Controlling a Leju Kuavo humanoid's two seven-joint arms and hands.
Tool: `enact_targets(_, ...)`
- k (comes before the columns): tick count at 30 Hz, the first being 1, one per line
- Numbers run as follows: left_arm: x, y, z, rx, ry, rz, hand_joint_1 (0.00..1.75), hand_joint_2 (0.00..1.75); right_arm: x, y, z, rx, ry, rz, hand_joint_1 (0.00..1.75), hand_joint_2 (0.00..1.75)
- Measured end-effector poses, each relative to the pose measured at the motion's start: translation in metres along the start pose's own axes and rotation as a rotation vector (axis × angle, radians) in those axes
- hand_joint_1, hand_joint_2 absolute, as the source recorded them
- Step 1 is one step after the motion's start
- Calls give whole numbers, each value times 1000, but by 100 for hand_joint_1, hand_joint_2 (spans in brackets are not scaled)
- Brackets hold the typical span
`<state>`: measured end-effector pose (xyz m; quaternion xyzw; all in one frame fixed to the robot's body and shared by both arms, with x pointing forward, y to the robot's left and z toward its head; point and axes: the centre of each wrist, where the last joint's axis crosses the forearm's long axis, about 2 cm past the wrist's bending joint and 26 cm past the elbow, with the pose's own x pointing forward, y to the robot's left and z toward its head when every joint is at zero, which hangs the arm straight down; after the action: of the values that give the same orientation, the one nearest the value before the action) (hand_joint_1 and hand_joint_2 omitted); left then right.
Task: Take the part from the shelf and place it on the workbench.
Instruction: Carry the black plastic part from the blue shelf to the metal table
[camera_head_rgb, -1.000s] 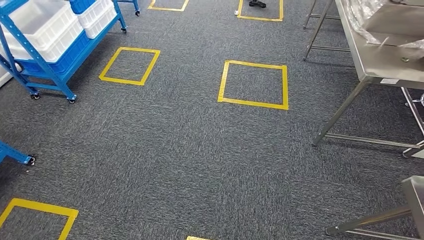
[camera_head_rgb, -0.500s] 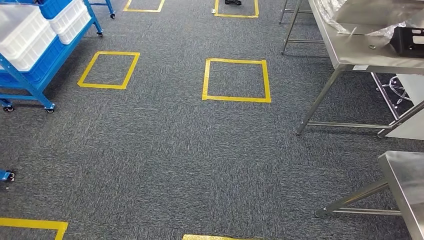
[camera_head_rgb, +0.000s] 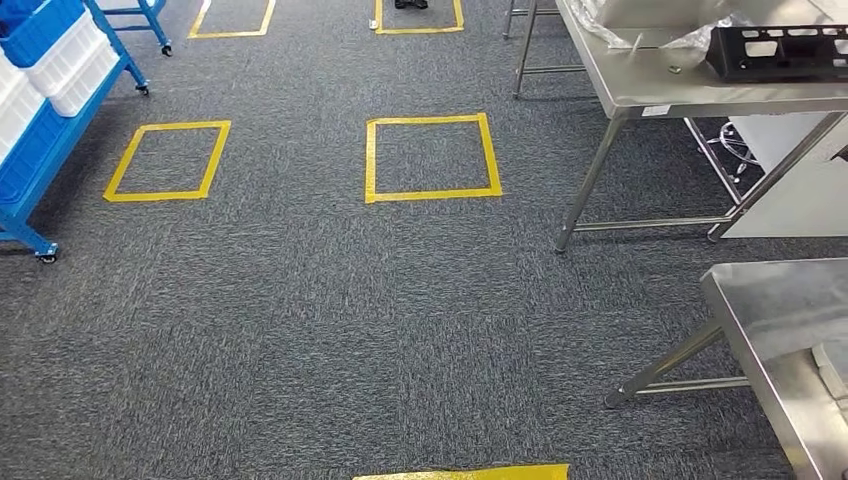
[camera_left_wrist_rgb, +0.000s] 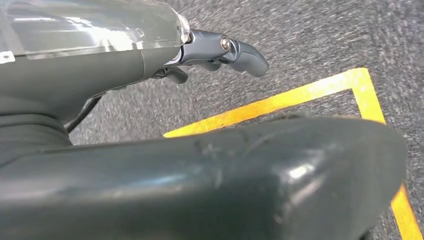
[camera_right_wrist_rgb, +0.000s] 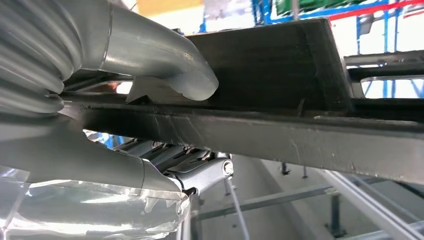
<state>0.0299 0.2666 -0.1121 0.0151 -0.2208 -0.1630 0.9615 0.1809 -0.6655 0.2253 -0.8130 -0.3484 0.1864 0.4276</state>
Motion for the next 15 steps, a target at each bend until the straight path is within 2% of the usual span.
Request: enact_targets(15,1,0,0,2,19,3,0,0,9,4,-2,1,17,-6,175,175)
